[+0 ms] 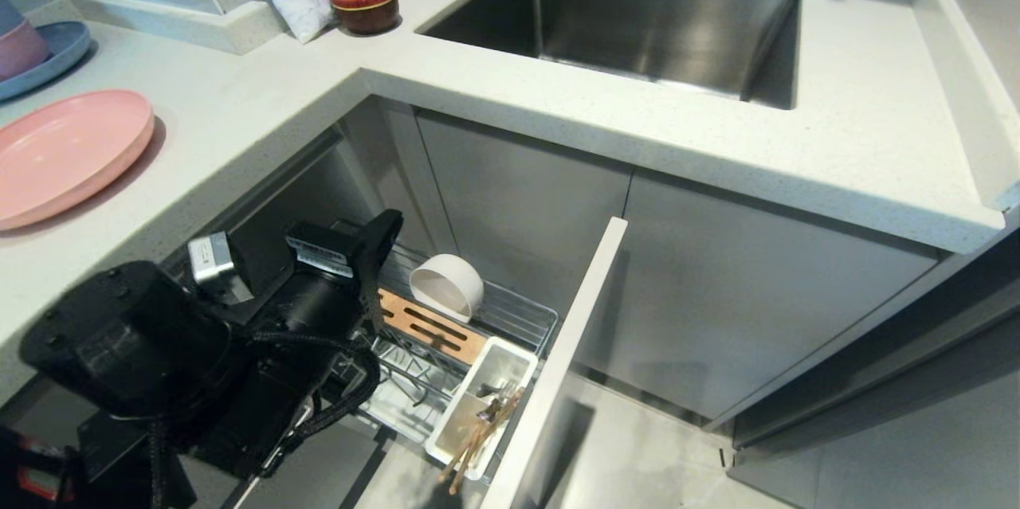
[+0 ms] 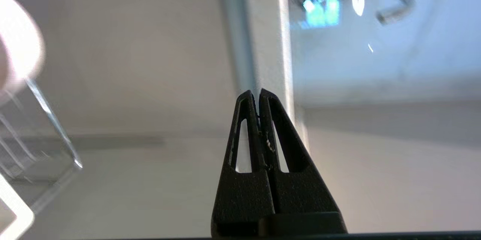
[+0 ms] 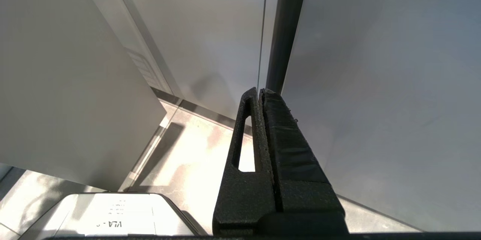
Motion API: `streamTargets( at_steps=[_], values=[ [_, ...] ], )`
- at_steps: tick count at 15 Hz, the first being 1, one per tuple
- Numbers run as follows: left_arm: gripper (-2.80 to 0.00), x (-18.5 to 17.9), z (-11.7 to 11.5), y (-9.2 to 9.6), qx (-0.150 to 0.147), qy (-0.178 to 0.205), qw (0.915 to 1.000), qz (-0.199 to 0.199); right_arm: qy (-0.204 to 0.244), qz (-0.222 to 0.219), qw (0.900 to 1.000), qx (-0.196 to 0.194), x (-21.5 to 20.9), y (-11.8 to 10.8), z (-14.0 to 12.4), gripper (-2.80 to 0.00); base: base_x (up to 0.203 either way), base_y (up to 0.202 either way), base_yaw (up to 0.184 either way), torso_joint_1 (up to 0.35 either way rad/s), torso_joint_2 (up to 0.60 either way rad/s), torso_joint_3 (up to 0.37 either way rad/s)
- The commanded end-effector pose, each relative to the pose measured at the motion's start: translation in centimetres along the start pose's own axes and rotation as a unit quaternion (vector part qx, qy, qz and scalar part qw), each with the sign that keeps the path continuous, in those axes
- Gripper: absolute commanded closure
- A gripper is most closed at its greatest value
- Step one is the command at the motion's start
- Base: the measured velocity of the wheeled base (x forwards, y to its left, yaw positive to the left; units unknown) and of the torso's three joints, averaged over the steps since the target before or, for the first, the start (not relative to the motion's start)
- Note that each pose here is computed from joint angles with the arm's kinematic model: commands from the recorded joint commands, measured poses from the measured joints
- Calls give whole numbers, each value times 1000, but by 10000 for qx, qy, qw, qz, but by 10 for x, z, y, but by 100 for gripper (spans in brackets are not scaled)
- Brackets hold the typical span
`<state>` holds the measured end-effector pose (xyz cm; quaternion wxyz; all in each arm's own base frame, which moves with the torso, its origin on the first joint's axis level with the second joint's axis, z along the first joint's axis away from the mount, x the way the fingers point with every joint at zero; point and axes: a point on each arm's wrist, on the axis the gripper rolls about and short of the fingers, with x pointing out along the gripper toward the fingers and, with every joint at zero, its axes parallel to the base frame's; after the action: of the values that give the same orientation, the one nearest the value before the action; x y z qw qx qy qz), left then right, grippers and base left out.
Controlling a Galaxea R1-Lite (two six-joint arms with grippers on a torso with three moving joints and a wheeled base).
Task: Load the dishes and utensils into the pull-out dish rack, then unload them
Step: Pick up the plate and place it in the cupboard
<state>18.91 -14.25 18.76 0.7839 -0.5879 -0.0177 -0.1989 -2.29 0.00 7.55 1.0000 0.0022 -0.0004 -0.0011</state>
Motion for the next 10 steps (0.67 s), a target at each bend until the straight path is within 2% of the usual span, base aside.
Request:
streamTargets(
  at_steps=[1,4,6,10],
  values=[
    [0,-16,8,-15,-107,149,9992,-356,-11,-4,10000,1,0,0,-1,0,0,0,0,0,0,0],
    [0,-38,22,-32,-126,406,9952,-886,-11,3,10000,1,0,0,-1,0,0,0,0,0,0,0],
    [0,-58,38,-51,-216,540,9873,-1475,-11,-5,10000,1,0,0,-1,0,0,0,0,0,0,0],
    [0,-98,65,-73,-115,1023,9730,-2066,-11,3,10000,1,0,0,-1,0,0,0,0,0,0,0]
  ],
)
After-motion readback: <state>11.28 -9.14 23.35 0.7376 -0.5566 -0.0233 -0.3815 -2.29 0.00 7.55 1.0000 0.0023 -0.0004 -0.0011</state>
